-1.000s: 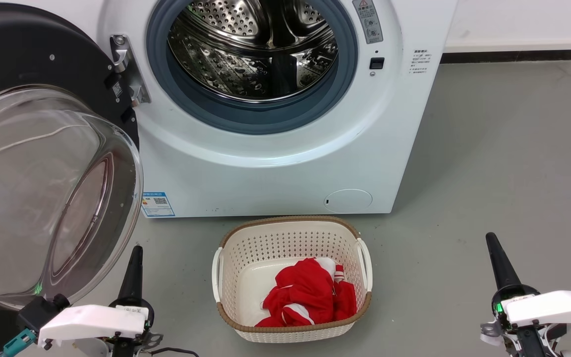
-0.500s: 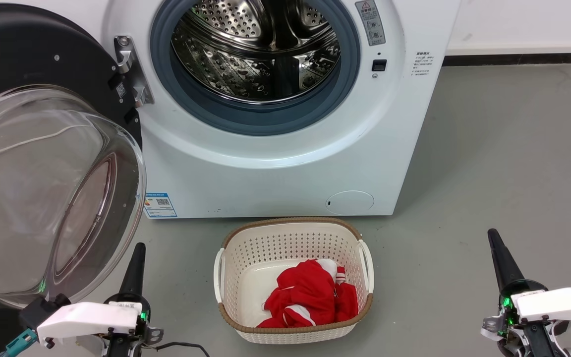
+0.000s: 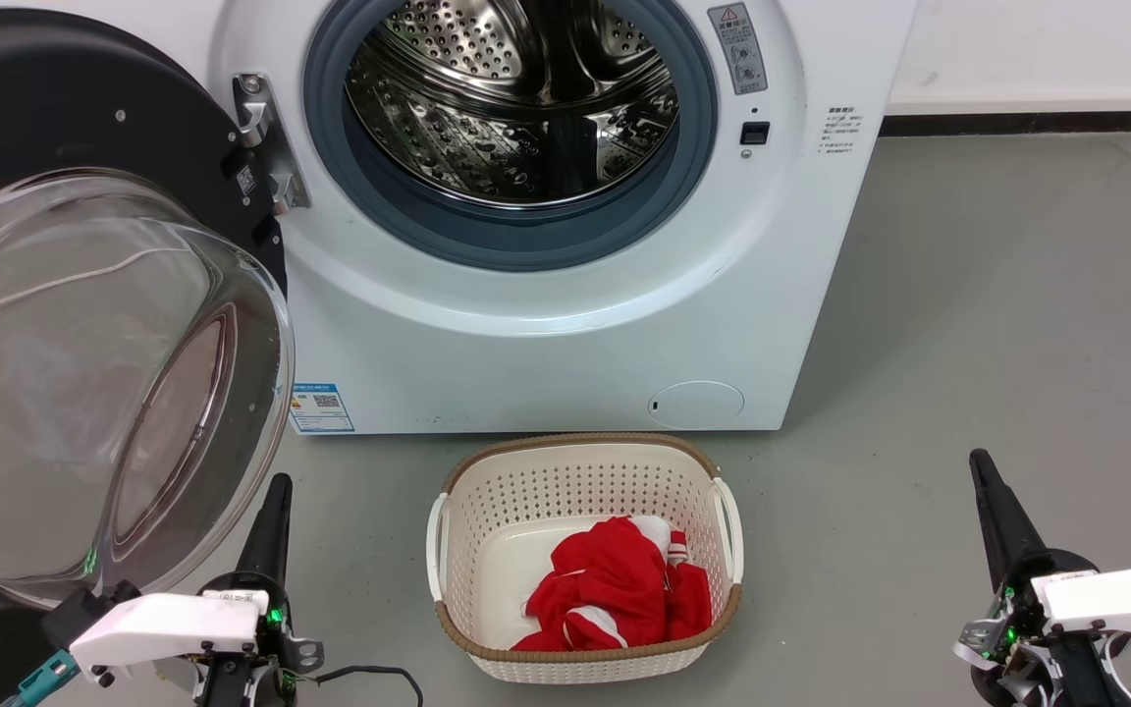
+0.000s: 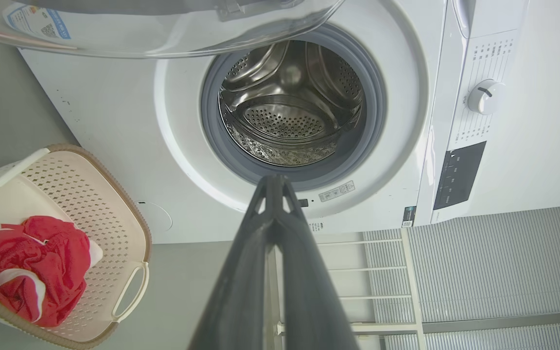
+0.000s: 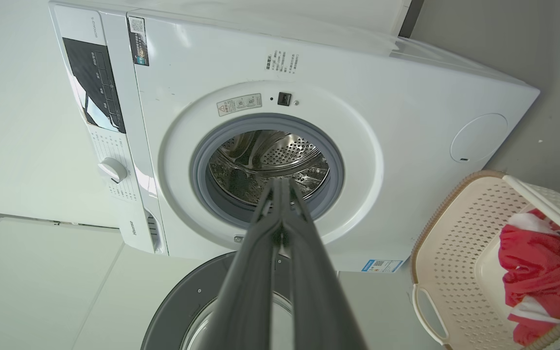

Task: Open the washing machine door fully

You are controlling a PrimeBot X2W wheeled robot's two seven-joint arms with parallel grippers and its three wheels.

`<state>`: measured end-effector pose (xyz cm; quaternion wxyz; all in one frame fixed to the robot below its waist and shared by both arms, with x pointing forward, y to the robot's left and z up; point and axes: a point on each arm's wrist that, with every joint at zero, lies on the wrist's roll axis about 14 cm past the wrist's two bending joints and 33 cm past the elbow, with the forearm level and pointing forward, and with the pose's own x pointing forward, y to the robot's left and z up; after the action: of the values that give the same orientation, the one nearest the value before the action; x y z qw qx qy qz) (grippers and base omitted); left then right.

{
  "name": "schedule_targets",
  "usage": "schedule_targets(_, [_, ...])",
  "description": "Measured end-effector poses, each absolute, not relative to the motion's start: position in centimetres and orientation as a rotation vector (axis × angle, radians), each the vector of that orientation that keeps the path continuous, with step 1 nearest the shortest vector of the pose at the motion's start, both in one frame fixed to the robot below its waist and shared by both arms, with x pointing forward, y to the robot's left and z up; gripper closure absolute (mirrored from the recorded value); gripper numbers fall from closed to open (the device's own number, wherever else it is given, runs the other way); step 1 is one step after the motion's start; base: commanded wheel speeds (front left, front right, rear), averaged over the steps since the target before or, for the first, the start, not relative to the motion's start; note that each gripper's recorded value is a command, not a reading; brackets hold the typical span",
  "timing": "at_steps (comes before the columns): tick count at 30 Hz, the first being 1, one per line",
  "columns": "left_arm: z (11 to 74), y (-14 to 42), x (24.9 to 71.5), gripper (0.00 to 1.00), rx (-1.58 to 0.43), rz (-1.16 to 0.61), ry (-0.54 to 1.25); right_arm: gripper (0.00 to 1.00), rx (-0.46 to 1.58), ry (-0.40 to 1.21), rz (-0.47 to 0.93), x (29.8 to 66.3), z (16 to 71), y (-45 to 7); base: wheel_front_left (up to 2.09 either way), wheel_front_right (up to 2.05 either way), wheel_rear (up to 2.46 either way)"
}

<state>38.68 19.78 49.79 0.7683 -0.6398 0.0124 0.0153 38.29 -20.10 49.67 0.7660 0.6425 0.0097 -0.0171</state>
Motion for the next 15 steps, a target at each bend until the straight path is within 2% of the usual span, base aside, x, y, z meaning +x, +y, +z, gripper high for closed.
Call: schedule_targets(15, [50.17,19.86,38.73,1.00,-1.519,0.015,0.017,1.00,1.520,0.010,-0.015,38.66,50.28,-20.02,0.00,0.00,0.00])
